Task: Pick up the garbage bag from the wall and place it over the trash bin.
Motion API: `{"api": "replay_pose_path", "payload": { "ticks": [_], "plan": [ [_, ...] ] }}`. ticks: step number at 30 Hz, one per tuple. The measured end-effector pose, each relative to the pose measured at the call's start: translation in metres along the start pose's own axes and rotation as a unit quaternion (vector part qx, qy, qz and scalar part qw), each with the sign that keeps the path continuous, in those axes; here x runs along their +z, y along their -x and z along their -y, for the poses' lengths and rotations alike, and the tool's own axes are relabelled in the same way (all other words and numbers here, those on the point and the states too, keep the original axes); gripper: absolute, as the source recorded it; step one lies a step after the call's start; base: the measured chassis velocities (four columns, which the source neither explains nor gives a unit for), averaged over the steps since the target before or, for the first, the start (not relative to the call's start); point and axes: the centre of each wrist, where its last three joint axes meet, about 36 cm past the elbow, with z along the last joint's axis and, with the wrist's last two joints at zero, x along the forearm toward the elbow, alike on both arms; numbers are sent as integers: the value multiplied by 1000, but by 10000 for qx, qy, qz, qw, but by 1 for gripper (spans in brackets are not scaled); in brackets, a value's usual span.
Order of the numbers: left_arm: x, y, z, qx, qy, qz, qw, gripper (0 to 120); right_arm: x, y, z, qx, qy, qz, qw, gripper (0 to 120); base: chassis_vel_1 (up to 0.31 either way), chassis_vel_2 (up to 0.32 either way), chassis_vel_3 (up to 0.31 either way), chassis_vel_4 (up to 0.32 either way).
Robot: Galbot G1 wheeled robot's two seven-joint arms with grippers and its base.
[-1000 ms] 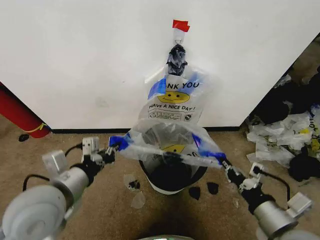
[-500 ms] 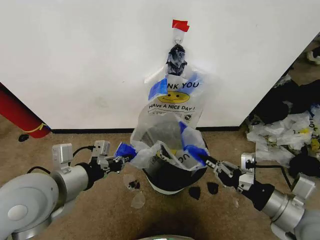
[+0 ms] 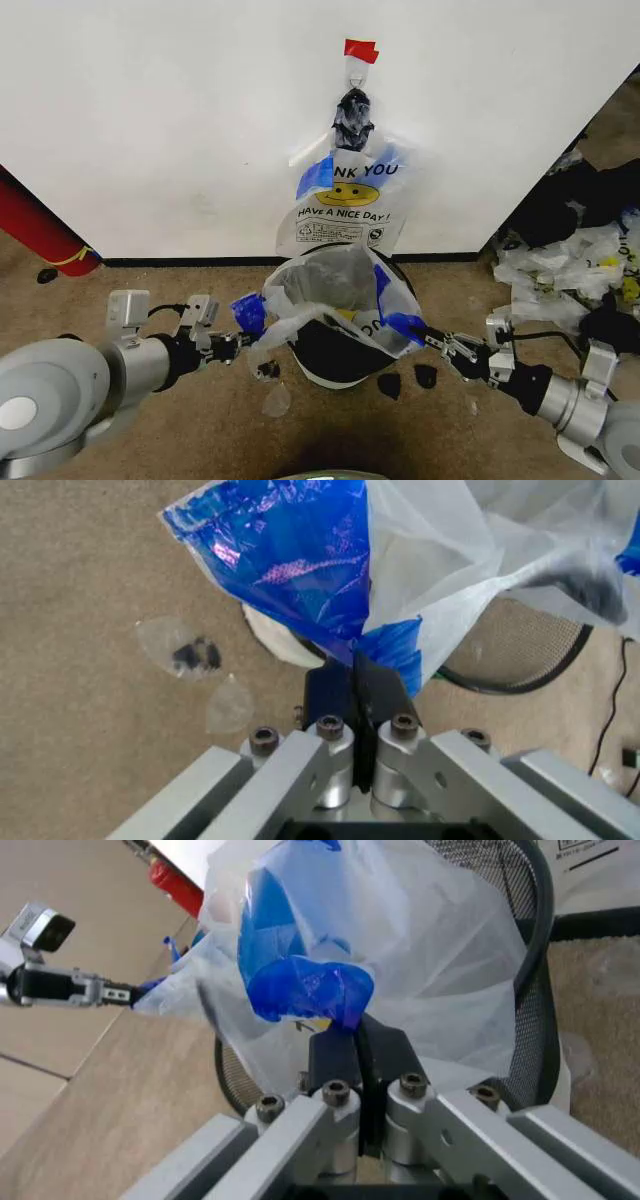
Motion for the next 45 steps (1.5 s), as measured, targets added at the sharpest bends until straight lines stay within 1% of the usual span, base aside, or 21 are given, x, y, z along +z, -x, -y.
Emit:
{"api": "replay_pose_path", "payload": {
  "ticks": [2, 6, 8, 12, 14, 16, 19, 23, 30, 32, 37, 40, 45],
  "plan": [
    [-5, -5, 1, -35, -32, -92, 9999, 0, -2, -8, 2, -37, 23, -95, 9999, 0, 0, 0, 0, 0],
    [-7, -6, 2, -96, 4, -266, 9996, 0, -6, -19, 8, -153, 66, -361, 9992, 0, 0, 0, 0, 0],
    [-8, -6, 2, -104, 19, -280, 9996, 0, -8, -18, 8, -204, 85, -394, 9990, 0, 0, 0, 0, 0],
    [-11, -9, 4, -95, 54, -410, 9991, 0, -30, -5, 13, -663, 67, -664, 9956, 0, 0, 0, 0, 0],
    [-11, -8, 5, -78, 44, -479, 9988, 0, -36, 2, 16, -776, 22, -794, 9938, 0, 0, 0, 0, 0],
    [-11, -9, 5, -63, 34, -511, 9987, 0, -38, 4, 17, -814, 17, -854, 9930, 0, 0, 0, 0, 0],
    [-13, -10, 6, -64, 58, -635, 9979, 0, -36, 8, 25, -904, 26, -1106, 9897, 0, 0, 0, 0, 0],
    [-10, -5, 6, -132, 66, -862, 9962, 0, -29, 9, 33, -897, 28, -1360, 9866, 0, 0, 0, 0, 0],
    [-5, 0, 5, -288, 85, -1145, 9930, 0, -26, 4, 49, -843, -10, -1589, 9837, 0, 0, 0, 0, 0],
    [-5, 0, 5, -295, 86, -1159, 9928, 0, -26, 3, 50, -839, -12, -1605, 9835, 0, 0, 0, 0, 0],
    [0, 5, 4, -323, 29, -1336, 9905, 0, -17, 1, 54, -811, -110, -1853, 9793, 0, 0, 0, 0, 0],
    [4, 7, 2, -292, -29, -1378, 9900, 0, -14, 1, 54, -784, -137, -1883, 9789, 0, 0, 0, 0, 0],
    [14, 14, -1, -255, -108, -1304, 9911, 0, -15, 6, 50, -564, -234, -1752, 9826, 0, 0, 0, 0, 0]
  ]
}}
